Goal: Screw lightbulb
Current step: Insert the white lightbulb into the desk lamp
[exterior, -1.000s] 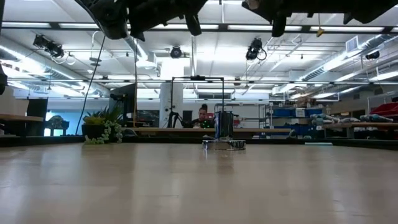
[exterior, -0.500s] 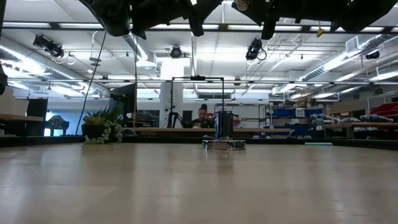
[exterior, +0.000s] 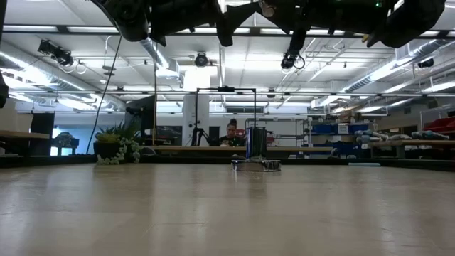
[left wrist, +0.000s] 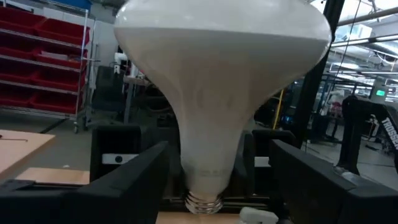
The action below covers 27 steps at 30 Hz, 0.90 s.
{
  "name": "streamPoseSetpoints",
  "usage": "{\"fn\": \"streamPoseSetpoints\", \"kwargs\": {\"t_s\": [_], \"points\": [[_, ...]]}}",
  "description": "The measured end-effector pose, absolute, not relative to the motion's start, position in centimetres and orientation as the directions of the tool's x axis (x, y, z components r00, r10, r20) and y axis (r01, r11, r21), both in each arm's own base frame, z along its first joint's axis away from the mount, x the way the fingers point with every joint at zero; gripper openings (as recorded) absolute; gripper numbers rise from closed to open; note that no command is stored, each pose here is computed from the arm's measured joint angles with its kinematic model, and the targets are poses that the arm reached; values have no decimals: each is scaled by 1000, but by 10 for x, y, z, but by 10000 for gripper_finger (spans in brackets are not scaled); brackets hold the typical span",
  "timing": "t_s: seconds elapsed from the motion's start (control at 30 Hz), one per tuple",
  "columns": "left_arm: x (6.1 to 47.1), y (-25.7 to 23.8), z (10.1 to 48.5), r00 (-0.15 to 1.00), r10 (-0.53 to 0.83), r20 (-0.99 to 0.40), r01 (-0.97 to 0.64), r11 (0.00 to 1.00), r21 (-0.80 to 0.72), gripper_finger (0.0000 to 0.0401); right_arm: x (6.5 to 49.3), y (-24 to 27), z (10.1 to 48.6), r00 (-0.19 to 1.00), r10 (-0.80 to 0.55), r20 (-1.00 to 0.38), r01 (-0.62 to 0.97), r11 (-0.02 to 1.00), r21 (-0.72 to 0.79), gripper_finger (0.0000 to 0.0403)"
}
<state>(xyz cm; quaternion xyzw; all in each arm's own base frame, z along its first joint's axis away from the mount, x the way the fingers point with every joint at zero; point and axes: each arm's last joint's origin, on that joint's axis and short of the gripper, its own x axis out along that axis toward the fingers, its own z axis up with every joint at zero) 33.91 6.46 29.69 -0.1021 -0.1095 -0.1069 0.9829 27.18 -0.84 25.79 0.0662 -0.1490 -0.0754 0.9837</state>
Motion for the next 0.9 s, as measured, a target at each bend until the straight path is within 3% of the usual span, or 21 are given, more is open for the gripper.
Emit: {"fn": "streamPoseSetpoints", "kwargs": {"t_s": [0.63, 0.9], "points": [[346, 60, 301, 954, -161, 253, 200, 970, -138, 282, 272, -8, 256, 951, -166, 261, 123, 977, 172, 146], [371, 64, 296, 958, -211, 193, 242, 958, -151, 257, 273, -5, 255, 955, -157, 251, 118, 980, 163, 146]]}}
